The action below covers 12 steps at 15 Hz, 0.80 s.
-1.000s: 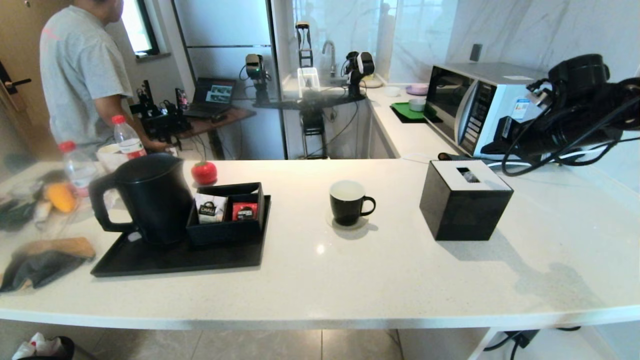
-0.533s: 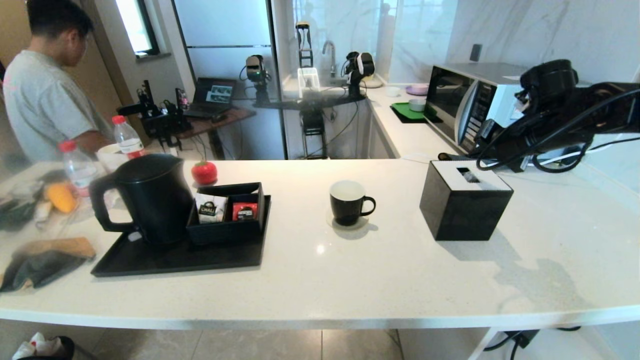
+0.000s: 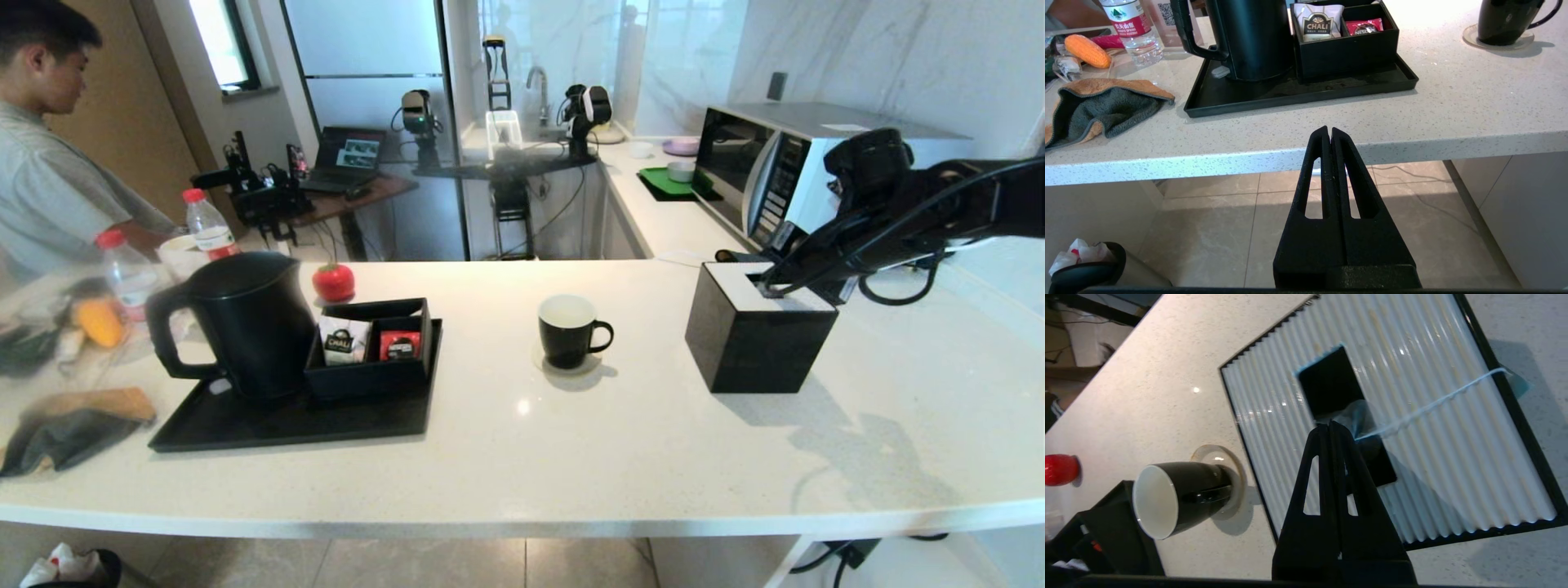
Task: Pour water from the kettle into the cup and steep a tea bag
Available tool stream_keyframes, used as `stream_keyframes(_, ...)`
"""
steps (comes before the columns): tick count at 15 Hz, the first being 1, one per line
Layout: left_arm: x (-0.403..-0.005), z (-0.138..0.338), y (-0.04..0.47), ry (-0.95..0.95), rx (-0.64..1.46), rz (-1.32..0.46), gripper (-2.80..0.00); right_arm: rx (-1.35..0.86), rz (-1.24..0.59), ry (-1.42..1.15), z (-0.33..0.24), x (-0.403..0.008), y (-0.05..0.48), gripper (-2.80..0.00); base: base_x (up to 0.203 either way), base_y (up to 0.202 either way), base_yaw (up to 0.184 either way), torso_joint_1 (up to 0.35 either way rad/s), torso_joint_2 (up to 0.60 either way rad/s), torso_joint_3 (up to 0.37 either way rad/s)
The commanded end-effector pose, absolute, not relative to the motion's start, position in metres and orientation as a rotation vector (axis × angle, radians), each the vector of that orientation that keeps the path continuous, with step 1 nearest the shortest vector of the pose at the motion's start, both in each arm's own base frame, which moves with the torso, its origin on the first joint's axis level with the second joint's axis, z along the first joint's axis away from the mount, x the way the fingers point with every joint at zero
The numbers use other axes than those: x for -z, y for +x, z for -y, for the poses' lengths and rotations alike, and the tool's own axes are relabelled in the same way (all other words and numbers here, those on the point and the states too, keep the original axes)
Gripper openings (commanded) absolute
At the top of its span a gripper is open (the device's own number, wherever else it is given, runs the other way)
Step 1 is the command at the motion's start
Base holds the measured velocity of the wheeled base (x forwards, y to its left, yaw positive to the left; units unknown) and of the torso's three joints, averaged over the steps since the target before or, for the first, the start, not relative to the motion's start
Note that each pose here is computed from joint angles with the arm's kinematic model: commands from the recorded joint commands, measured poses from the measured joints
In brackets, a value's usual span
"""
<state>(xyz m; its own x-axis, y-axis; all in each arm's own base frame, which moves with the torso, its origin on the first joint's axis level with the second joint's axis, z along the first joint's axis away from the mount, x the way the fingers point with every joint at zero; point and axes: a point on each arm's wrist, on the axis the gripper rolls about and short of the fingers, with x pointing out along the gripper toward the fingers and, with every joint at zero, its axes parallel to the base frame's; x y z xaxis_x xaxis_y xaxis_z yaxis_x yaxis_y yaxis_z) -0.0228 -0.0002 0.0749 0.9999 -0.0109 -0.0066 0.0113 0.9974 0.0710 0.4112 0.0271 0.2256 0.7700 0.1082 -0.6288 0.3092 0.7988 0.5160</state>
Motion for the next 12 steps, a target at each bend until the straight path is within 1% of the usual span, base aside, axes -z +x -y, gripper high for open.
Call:
stream_keyframes(1, -0.075, 0.0, -0.023, 0.072, 0.011, -0.006, -2.8, 0.144, -0.725, 0.654, -0.027, -0.215, 0.412, -2.8, 0.0, 0.0, 0.0, 0.0, 0.0, 0.0)
stream_keyframes(3, -0.075, 0.0, -0.023, 0.072, 0.011, -0.006, -2.8, 0.152, -0.741, 0.652, -0.027, -0.21, 0.411, -2.8, 0.0, 0.0, 0.0, 0.0, 0.0, 0.0)
stream_keyframes(6, -0.075, 0.0, -0.023, 0.072, 0.011, -0.006, -2.8, 0.142, -0.72, 0.655, -0.028, -0.215, 0.411, -2.8, 0.0, 0.0, 0.0, 0.0, 0.0, 0.0)
stream_keyframes(9, -0.075, 0.0, -0.023, 0.072, 0.011, -0.006, -2.8, 0.112, -0.636, 0.663, -0.027, -0.239, 0.411, -2.8, 0.0, 0.0, 0.0, 0.0, 0.0, 0.0)
stream_keyframes(12, -0.075, 0.0, -0.023, 0.071, 0.011, -0.006, -2.8, 0.076, -0.536, 0.662, -0.026, -0.272, 0.403, -2.8, 0.0, 0.0, 0.0, 0.0, 0.0, 0.0)
